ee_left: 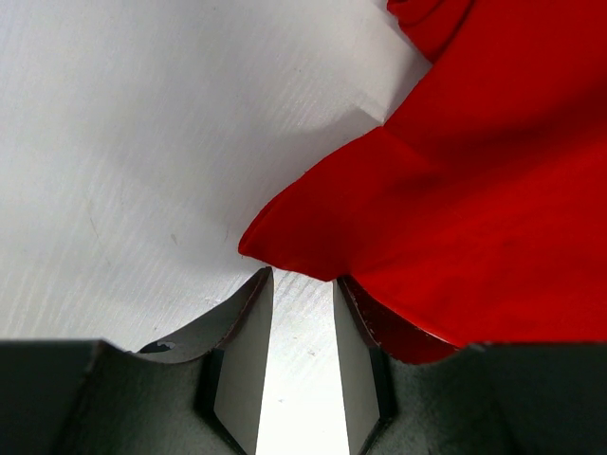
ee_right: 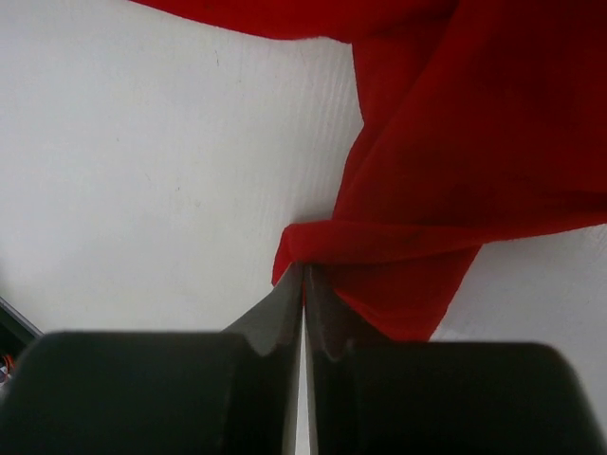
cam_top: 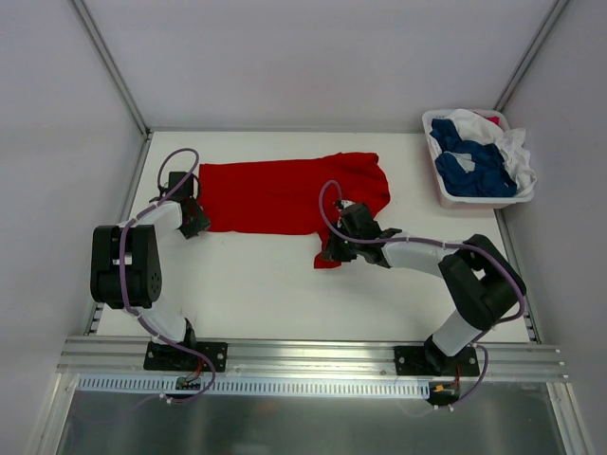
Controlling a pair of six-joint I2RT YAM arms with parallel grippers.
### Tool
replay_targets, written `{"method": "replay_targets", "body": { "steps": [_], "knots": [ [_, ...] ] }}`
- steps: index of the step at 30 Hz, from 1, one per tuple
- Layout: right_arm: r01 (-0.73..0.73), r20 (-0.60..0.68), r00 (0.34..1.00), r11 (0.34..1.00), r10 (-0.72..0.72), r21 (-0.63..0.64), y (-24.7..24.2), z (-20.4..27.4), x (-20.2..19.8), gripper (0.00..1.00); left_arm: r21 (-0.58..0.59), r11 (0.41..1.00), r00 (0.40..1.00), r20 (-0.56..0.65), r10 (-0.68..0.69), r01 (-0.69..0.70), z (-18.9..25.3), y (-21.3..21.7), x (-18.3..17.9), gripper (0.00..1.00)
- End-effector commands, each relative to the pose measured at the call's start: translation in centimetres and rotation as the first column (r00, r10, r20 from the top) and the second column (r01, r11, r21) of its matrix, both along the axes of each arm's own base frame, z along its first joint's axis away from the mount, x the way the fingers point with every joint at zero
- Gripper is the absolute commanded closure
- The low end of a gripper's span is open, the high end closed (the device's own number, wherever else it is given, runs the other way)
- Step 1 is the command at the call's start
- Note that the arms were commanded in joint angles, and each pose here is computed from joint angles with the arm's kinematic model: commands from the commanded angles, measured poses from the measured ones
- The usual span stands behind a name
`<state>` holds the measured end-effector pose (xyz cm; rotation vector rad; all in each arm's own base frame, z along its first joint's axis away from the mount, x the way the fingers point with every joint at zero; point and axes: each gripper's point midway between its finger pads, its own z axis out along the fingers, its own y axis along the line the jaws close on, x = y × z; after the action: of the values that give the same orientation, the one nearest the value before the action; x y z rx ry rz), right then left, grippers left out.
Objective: Fold and stack the t-shirts
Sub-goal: Grap the side of the flattened tshirt closest away from the robot with both arms
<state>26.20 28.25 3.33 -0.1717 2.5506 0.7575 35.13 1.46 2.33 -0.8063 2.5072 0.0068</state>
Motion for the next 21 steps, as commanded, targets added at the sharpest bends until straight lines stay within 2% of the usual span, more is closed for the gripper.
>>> {"method": "replay_targets", "body": {
  "steps": [1,5,11,13,14,17,21],
  "knots": [
    [-0.014,0.041,0.999,0.999,0.012,0.049,1.2,1.6,0.6,0.97,0.014,1.000,1.000,0.015,-0.004,0.004,0.8,0.5,0.3,0.68],
    [-0.013,0.051,0.999,0.999,0.011,0.053,1.1,2.1,0.6,1.00,0.023,1.000,1.000,0.019,-0.002,0.002,0.9,0.7,0.3,0.65],
    [-0.015,0.051,0.999,0.998,0.013,0.053,1.1,2.1,0.5,1.00,0.067,0.998,0.999,0.045,0.014,-0.017,2.2,1.5,0.1,0.32],
    [-0.019,0.050,0.999,0.998,0.016,0.055,1.1,2.2,0.5,0.99,0.086,0.996,0.998,0.050,0.025,-0.029,2.7,2.0,0.1,0.33],
    [-0.019,0.049,0.999,0.998,0.016,0.054,1.1,2.1,0.4,1.00,0.086,0.996,0.998,0.052,0.026,-0.031,2.7,2.0,0.2,0.38],
    [-0.021,0.054,0.998,0.998,0.018,0.058,1.2,2.3,0.5,1.00,0.093,0.995,0.998,0.046,0.033,-0.038,2.6,2.2,0.5,0.43],
    [-0.026,0.057,0.998,0.998,0.022,0.064,1.3,2.6,0.4,1.00,0.091,0.995,0.998,0.045,0.039,-0.043,2.6,2.4,1.1,0.56]
  ]
}}
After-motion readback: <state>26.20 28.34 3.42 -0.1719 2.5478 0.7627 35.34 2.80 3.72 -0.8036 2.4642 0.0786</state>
